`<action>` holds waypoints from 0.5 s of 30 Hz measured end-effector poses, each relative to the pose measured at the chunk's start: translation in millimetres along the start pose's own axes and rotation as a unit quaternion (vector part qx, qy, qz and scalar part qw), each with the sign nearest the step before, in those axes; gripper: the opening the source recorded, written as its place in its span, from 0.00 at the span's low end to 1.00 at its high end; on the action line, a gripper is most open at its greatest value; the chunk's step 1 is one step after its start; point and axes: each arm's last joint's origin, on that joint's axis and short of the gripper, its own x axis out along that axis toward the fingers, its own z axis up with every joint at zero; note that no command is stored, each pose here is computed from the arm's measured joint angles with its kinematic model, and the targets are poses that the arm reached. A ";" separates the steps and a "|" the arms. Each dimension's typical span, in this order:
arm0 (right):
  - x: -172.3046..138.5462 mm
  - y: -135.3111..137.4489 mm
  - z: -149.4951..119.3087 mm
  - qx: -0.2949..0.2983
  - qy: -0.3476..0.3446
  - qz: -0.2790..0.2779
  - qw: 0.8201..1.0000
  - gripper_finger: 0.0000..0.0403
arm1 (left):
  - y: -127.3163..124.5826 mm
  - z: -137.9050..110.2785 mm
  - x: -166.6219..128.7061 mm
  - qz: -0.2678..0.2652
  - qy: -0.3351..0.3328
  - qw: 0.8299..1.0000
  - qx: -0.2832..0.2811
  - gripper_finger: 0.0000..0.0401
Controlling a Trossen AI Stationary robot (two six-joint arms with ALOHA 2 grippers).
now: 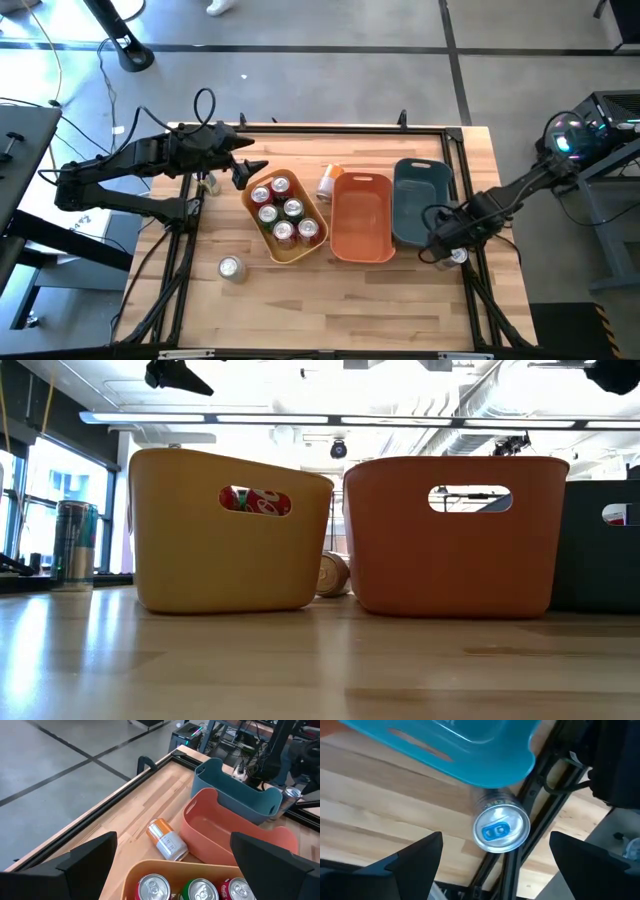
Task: Sort soda cans
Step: Put the right blue soda can into the orange bin
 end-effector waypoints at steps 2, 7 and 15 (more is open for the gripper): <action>4.2 -0.9 -3.5 -0.011 0.003 -0.009 1.000 0.90 | 0.0 0.0 0.0 0.000 0.000 1.000 0.000 0.95; 19.6 -4.6 -6.2 -0.023 0.008 -0.044 0.999 0.90 | 0.0 0.0 0.0 0.000 0.000 1.000 0.000 0.95; 32.4 -8.0 -3.4 -0.036 0.003 -0.010 0.999 0.90 | -0.6 1.4 0.0 -0.004 -0.006 1.000 -0.016 0.95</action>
